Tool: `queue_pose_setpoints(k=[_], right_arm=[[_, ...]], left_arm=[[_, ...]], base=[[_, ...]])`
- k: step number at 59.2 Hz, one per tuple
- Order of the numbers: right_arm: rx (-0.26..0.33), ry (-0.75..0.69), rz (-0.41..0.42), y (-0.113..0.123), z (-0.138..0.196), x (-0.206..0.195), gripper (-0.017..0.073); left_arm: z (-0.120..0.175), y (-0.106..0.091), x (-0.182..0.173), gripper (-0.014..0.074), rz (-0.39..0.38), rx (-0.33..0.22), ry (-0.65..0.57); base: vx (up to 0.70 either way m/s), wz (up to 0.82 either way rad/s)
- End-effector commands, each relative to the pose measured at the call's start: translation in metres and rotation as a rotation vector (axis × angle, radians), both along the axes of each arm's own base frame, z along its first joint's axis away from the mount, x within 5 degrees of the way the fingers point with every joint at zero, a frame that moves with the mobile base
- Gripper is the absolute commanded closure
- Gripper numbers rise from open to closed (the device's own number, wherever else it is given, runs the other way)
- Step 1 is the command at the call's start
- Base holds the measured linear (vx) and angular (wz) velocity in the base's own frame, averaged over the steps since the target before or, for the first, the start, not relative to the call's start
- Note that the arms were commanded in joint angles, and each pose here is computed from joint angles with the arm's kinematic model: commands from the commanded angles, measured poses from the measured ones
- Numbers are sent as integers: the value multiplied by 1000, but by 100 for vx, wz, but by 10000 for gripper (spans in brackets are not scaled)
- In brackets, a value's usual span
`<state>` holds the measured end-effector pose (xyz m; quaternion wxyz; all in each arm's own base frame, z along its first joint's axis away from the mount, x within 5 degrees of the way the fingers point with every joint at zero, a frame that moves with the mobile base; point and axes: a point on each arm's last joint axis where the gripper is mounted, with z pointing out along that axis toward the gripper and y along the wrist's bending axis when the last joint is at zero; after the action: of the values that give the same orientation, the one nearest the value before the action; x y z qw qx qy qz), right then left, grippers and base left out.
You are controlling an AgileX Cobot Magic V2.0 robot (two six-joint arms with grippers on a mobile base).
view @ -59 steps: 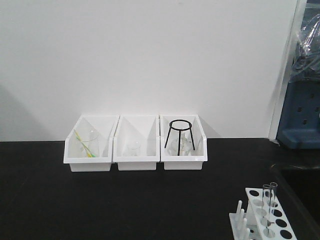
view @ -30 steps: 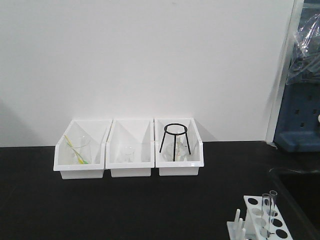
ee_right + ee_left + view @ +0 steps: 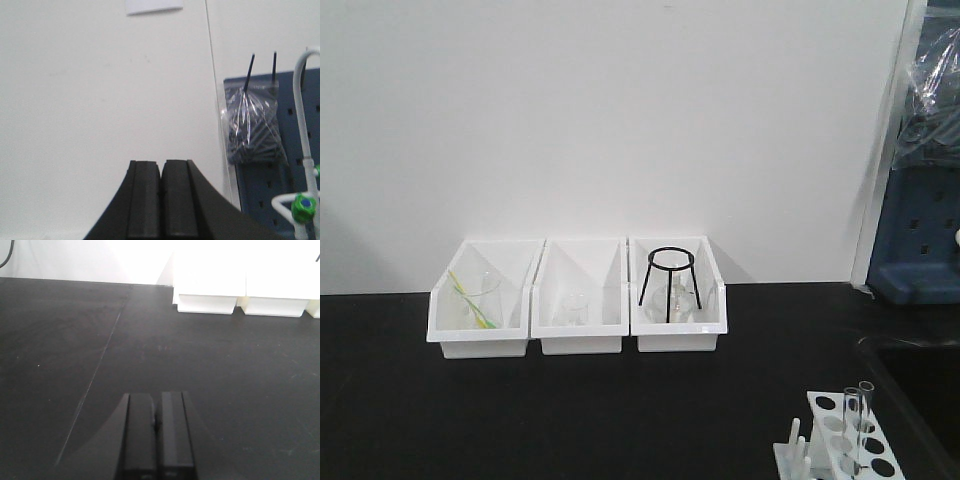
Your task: Flip and reinsert test tube from rack
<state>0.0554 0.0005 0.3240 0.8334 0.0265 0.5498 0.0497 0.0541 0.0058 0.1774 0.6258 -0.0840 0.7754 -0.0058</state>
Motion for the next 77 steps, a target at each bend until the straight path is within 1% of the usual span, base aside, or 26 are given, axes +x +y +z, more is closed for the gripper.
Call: queue_pose_setpoints(k=[1,8,17,22,28,35,38,41,49,53,55,58,61,62,68,71,77], right_arm=[[-10,-38,-14,0,39,25,568],[-6,58,-12,0,48,64,568],[-8,151,-11,0,41,93,565],[-24,189,-11,1,36,101,553],[-74,230,-13,2,31,103,513],[-155,247,-16,4,30,103,412],[-183,247,-17,4,29,103,347],[-201,247,-17,5,29,103,254],[-201,243,-17,5,30,103,23],[-201,243,-17,5,29,103,-71],[-195,238,-16,5,30,103,-100],[-171,234,-12,5,30,103,-125],[-148,239,-7,4,30,103,-132],[-127,246,-1,4,28,103,-132],[-52,340,28,5,2,111,-122],[-44,390,42,6,-18,116,-111],[-70,446,77,9,-59,122,-83]], left_arm=[[8,-1,1,600,-9,5,-99],[8,-1,1,600,-9,5,-99],[8,-1,1,600,-9,5,-99],[8,-1,1,600,-9,5,-99],[8,-1,1,600,-9,5,-99],[8,-1,1,600,-9,5,-99],[8,-1,1,600,-9,5,-99],[8,-1,1,600,-9,5,-99],[8,-1,1,600,-9,5,-99],[8,-1,1,600,-9,5,-99],[8,-1,1,600,-9,5,-99],[8,-1,1,600,-9,5,-99],[8,-1,1,600,-9,5,-99],[8,-1,1,600,-9,5,-99],[8,-1,1,600,-9,5,-99],[8,-1,1,600,-9,5,-99],[8,-1,1,600,-9,5,-99]], base=[[0,0],[0,0],[0,0],[0,0],[0,0],[0,0],[0,0],[0,0],[0,0],[0,0],[0,0],[0,0],[0,0],[0,0],[0,0],[0,0],[0,0]])
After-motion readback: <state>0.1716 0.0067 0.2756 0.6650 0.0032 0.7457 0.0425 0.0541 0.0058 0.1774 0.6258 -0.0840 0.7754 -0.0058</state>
